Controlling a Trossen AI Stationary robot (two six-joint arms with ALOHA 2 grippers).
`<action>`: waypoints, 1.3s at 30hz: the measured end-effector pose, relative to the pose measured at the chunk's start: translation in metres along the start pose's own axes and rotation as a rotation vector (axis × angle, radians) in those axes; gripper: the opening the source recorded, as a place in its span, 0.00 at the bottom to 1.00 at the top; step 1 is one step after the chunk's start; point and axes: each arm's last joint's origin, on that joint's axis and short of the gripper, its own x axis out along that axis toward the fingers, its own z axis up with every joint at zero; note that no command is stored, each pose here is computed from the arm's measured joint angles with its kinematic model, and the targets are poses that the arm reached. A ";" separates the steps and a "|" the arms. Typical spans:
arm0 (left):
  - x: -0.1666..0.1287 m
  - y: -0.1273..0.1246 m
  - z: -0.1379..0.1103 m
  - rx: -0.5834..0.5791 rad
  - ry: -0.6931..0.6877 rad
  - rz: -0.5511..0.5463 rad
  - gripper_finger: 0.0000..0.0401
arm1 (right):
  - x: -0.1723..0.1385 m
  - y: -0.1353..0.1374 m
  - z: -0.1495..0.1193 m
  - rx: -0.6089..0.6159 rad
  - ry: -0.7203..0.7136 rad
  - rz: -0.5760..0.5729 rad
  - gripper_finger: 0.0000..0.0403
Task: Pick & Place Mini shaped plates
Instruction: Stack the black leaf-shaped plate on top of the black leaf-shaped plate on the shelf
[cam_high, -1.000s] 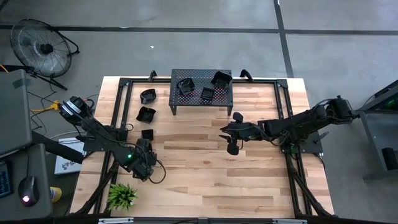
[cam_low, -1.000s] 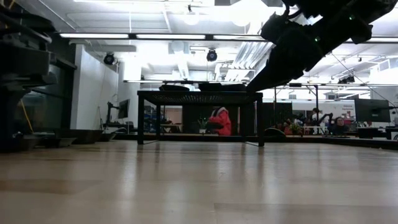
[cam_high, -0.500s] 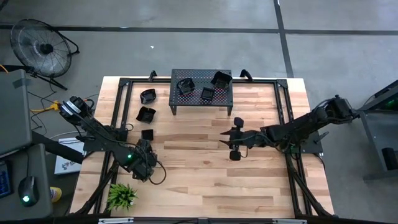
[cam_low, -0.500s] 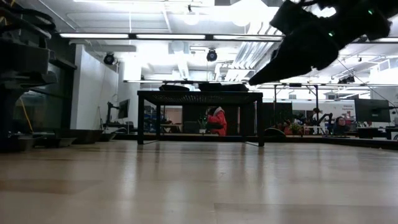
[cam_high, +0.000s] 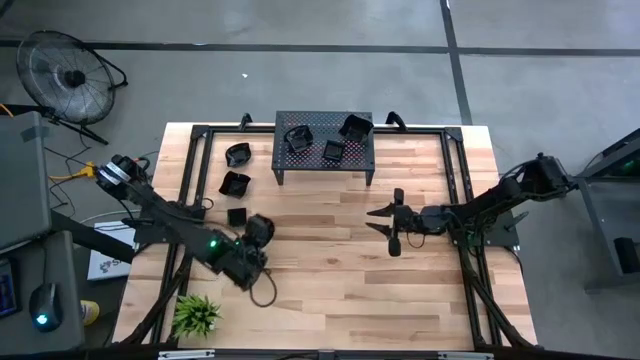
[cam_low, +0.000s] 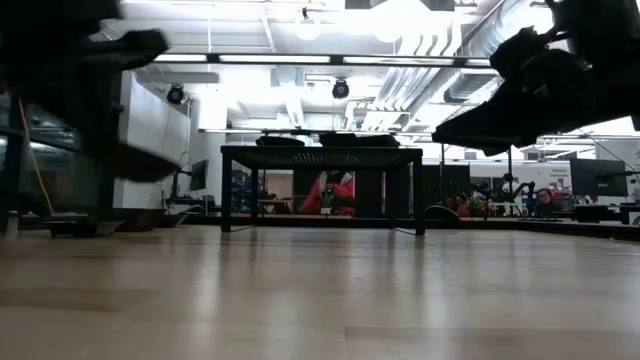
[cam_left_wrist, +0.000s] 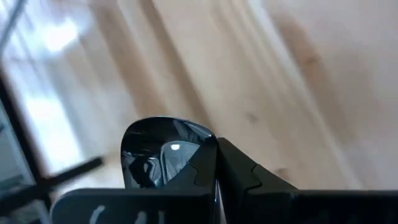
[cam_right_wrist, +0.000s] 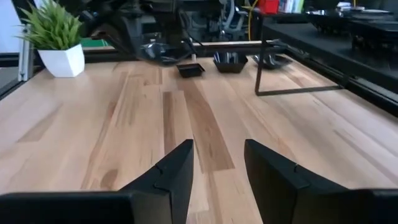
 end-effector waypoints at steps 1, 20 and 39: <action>-0.001 0.008 0.003 0.019 0.004 0.007 0.00 | 0.000 0.000 0.000 -0.002 0.000 0.003 0.34; -0.020 0.138 0.025 0.361 0.023 0.143 0.00 | 0.002 -0.002 0.001 -0.048 -0.001 0.035 0.34; 0.006 0.218 -0.018 0.586 0.104 0.151 0.00 | 0.002 -0.002 0.001 -0.051 0.005 0.020 0.34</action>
